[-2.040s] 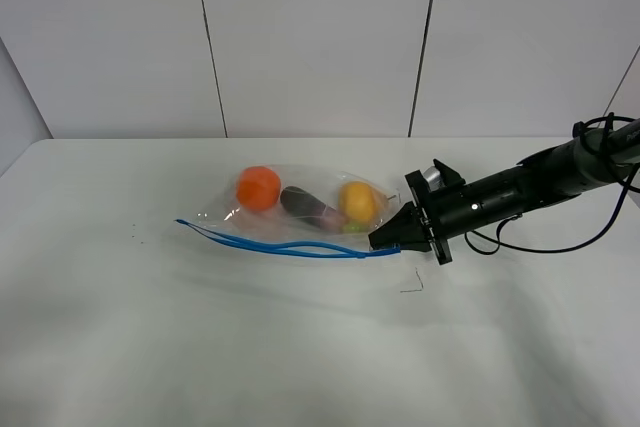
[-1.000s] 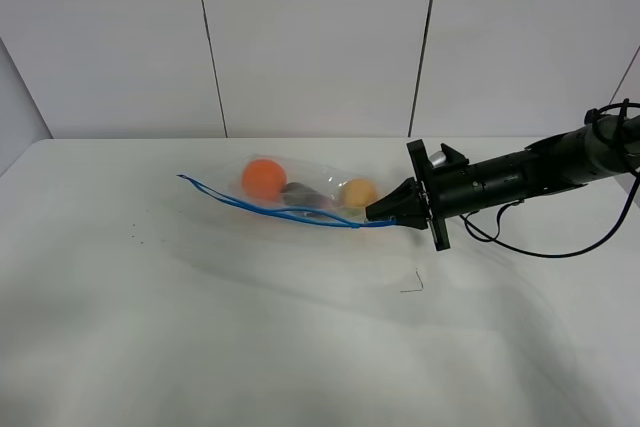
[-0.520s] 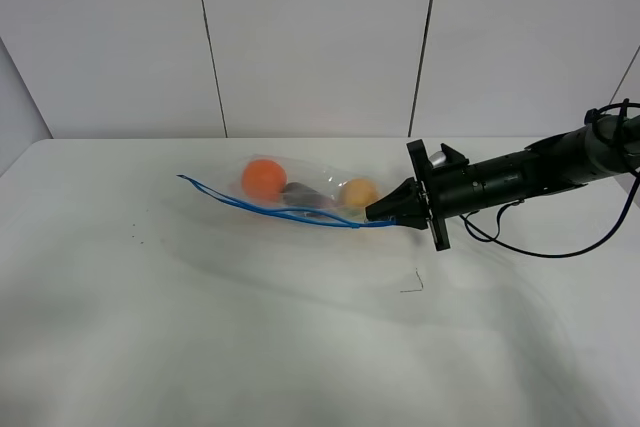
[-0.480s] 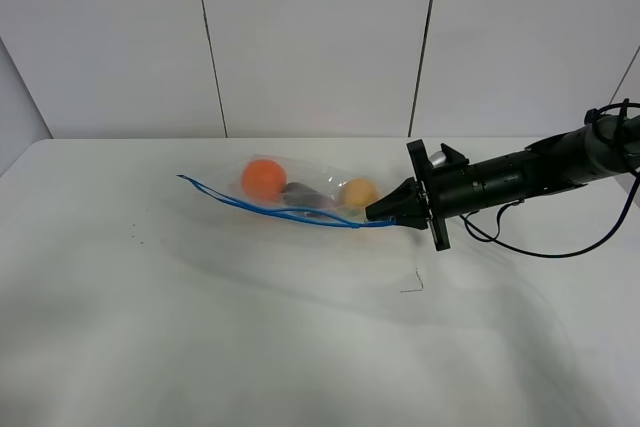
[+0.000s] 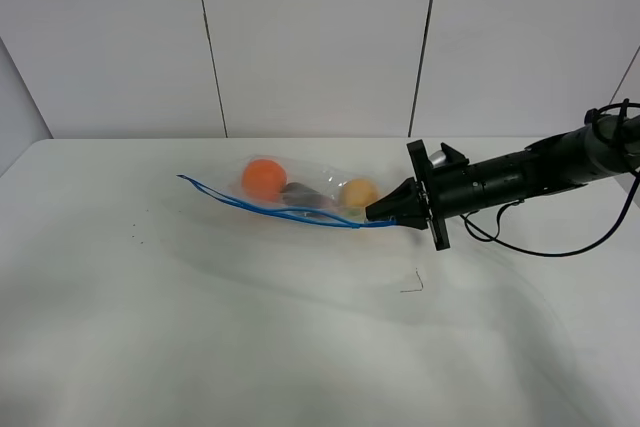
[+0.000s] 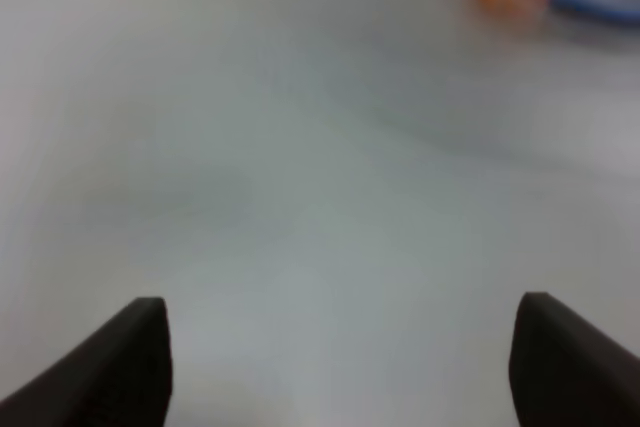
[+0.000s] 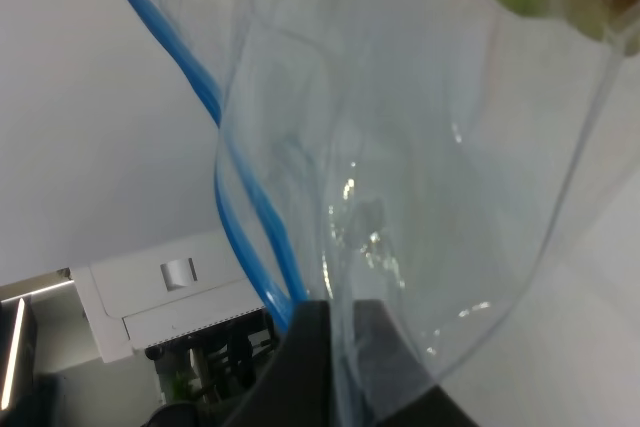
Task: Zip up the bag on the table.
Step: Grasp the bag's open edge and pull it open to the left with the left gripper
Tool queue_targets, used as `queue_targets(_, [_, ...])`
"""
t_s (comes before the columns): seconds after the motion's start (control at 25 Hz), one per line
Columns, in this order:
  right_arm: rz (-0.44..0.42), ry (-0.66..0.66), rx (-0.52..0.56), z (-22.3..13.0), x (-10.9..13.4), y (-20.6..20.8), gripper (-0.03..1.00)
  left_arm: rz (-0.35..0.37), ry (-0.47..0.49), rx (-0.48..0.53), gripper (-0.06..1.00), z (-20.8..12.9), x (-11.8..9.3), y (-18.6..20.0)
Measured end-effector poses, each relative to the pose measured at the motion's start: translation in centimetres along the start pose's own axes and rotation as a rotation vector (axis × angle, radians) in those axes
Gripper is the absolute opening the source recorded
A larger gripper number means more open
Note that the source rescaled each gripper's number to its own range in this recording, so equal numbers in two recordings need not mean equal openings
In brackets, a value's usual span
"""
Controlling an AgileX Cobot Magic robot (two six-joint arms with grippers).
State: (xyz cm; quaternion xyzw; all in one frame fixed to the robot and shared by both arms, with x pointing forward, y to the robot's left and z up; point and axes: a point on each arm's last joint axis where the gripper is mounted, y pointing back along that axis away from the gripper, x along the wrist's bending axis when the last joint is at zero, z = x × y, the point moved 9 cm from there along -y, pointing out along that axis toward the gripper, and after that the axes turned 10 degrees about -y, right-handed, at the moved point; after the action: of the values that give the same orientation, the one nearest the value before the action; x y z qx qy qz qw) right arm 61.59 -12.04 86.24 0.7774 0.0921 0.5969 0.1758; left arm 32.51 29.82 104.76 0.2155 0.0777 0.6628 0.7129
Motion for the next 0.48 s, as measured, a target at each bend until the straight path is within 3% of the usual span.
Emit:
queue_targets(0.28, [0.0,0.0,0.0,0.0,0.0,0.0,0.0,-0.011,-0.037,0.046,1.0,8.8,1.7,-2.5])
queue_targets(0.4, [0.0,0.0,0.0,0.0,0.0,0.0,0.0,-0.022,-0.165,0.097,1.0,11.1,2.3,-4.8])
queue_targets(0.48, [0.0,0.0,0.0,0.0,0.0,0.0,0.0,-0.03,-0.315,0.134,1.0,11.9,2.7,-6.4])
